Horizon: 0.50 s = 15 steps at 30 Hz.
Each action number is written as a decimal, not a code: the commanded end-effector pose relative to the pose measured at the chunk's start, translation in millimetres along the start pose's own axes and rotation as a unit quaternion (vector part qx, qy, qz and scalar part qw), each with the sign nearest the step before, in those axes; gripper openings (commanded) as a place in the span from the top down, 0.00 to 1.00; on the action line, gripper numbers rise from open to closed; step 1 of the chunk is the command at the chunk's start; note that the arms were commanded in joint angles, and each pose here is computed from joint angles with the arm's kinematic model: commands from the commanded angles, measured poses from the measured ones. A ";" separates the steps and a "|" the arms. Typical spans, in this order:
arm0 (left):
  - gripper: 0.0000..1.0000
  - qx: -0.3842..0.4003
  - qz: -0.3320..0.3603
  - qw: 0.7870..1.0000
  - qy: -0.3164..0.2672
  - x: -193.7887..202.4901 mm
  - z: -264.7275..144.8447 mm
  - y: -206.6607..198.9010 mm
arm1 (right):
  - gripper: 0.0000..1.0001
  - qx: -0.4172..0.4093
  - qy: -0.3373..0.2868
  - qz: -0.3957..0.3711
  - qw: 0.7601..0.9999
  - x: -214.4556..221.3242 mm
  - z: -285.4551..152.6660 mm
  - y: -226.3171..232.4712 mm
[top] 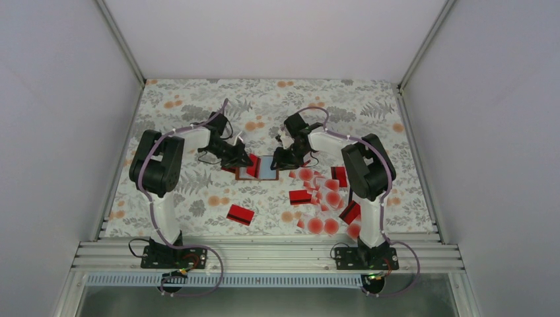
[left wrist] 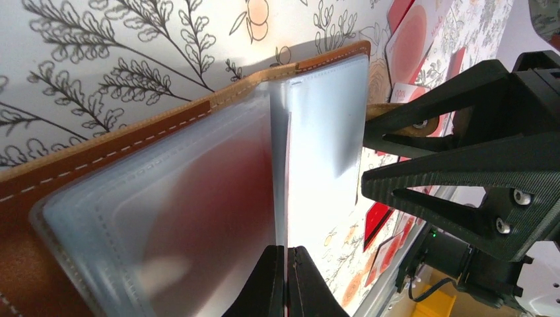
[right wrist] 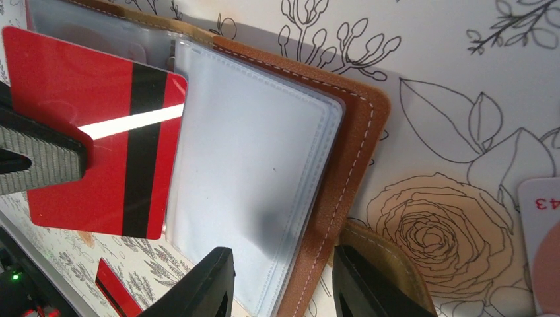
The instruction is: Put the credit cards into the card holder
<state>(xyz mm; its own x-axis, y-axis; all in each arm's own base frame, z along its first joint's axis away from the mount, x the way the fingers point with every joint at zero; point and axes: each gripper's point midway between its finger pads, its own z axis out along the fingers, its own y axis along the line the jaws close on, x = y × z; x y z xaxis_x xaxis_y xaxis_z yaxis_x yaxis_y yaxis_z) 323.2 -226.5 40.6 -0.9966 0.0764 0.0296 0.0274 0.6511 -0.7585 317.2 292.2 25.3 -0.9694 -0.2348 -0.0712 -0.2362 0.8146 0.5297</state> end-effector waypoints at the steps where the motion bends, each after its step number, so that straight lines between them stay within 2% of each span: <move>1: 0.98 -0.018 0.016 1.000 -0.003 -4.5 -4.9 -2.4 | 0.61 0.024 0.022 0.009 0.999 11.6 14.2 -19.7; 15: 0.98 0.001 0.013 1.000 0.012 2.9 2.0 -0.2 | 0.61 0.022 0.026 0.010 0.999 12.2 17.0 -19.8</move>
<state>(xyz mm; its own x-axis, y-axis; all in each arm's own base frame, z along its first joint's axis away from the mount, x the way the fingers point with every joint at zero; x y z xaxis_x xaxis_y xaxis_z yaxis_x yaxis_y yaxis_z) 325.1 -225.0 42.7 -0.9961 0.0865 0.0196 0.0429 0.6634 -0.7471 316.7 292.7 25.2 -0.9684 -0.2390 -0.0711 -0.2395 0.8118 0.5325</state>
